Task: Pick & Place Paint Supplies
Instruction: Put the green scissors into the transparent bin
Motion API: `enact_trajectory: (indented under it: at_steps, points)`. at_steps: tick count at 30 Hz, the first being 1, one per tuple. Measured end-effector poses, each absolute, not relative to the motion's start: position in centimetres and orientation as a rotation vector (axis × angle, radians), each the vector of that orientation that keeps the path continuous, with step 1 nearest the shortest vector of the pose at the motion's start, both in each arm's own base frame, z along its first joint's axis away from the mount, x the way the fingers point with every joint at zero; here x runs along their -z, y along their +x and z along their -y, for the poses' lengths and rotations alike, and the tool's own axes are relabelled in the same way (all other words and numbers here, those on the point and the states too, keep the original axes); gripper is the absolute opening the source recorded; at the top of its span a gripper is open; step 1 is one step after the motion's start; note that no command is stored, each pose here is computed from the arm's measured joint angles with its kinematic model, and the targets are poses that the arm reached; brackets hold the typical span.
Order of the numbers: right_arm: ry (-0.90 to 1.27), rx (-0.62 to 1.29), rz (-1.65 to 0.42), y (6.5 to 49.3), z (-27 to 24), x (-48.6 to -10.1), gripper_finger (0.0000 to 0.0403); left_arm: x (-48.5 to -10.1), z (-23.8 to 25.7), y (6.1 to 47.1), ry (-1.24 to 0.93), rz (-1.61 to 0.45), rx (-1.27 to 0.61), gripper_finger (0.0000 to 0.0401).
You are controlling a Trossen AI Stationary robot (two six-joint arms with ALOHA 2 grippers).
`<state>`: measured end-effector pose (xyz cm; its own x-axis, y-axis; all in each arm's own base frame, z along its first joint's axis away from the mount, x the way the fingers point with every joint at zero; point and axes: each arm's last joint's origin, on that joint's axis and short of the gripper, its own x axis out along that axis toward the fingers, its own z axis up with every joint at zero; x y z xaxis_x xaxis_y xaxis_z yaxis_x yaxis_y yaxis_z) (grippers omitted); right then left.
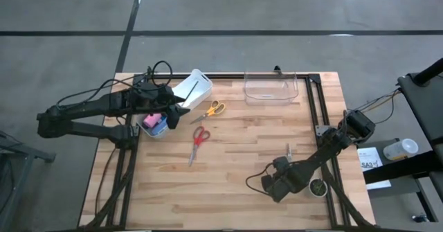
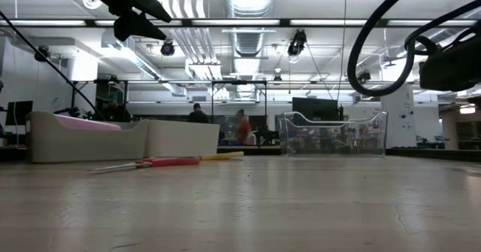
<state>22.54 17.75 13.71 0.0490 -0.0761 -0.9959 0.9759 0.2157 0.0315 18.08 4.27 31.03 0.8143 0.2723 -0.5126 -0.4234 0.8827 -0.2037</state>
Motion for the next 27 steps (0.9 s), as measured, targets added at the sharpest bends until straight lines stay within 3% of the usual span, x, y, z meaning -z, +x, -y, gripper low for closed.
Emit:
enact_trajectory:
  at_steps: [3, 16, 27]
  points:
    - [1.013, 1.053, -1.208, 22.5, -17.7, -13.9, 0.0018, -31.0, -4.3, 18.1, -0.319, -0.494, -0.378, 0.0271]
    - [1.017, 1.033, -1.196, 22.5, -17.6, -14.4, 0.0024, -31.0, -4.3, 18.1, -0.319, -0.494, -0.378, 0.0271]
    - [1.063, 0.936, -1.111, 21.2, -16.4, -18.8, 0.0024, -31.0, -4.3, 18.1, -0.319, -0.494, -0.378, 0.0271]
